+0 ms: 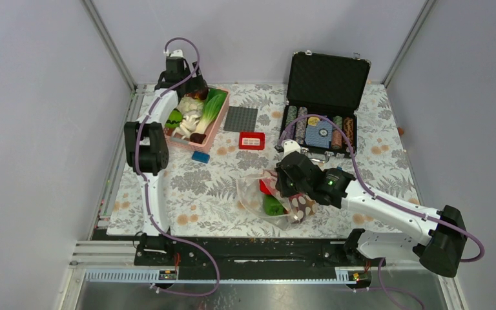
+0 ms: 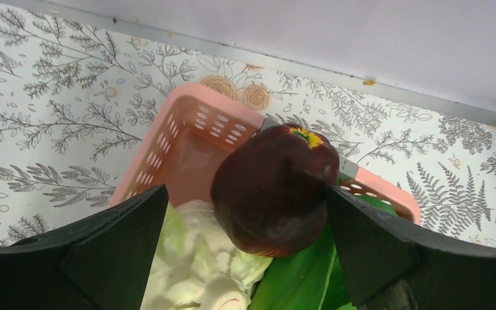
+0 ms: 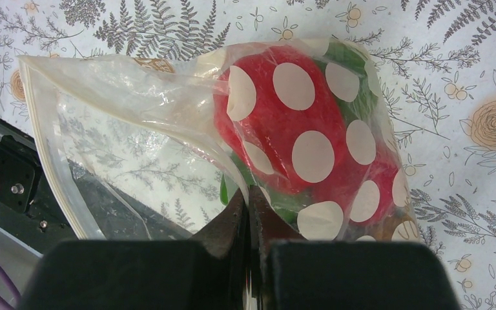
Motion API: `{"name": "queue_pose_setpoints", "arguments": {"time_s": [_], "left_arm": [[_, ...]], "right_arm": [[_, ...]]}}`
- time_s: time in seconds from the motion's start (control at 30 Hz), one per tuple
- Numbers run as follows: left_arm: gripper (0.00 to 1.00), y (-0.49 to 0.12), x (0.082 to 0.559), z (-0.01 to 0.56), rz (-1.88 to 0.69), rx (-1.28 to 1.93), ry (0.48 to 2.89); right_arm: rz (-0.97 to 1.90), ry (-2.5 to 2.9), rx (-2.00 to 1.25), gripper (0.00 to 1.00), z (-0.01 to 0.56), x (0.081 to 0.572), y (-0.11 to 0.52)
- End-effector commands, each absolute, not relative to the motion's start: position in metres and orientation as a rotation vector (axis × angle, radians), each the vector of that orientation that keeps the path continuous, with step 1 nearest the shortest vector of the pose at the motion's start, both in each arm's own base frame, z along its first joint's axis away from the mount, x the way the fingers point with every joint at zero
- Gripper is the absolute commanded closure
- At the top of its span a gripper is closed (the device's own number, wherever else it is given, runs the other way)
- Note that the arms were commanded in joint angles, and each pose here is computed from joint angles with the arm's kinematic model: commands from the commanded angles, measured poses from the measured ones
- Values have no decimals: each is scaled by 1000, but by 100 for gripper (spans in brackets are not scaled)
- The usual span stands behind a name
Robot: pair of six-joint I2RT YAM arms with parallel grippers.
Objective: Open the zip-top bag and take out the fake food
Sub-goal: Place the fake fruit in the bin.
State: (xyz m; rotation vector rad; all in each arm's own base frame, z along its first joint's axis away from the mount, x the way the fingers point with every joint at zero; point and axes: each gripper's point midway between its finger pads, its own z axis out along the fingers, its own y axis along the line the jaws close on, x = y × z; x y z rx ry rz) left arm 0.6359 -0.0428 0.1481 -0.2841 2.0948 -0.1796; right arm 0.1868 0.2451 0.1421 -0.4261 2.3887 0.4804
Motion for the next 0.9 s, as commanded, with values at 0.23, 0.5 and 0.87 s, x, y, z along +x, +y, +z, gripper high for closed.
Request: {"name": "queue_pose_setpoints", "arguments": {"time_s": [0.23, 0.5, 0.87], "left_arm": [[2, -48, 599, 282, -294, -275, 1899], [1, -77, 517, 363, -459, -228, 1829], [2, -121, 344, 351, -629, -111, 1842]], "right_arm": [[559, 2339, -418, 100, 171, 189, 253], [574, 2328, -426, 100, 184, 191, 252], [515, 2308, -502, 100, 209, 194, 246]]}}
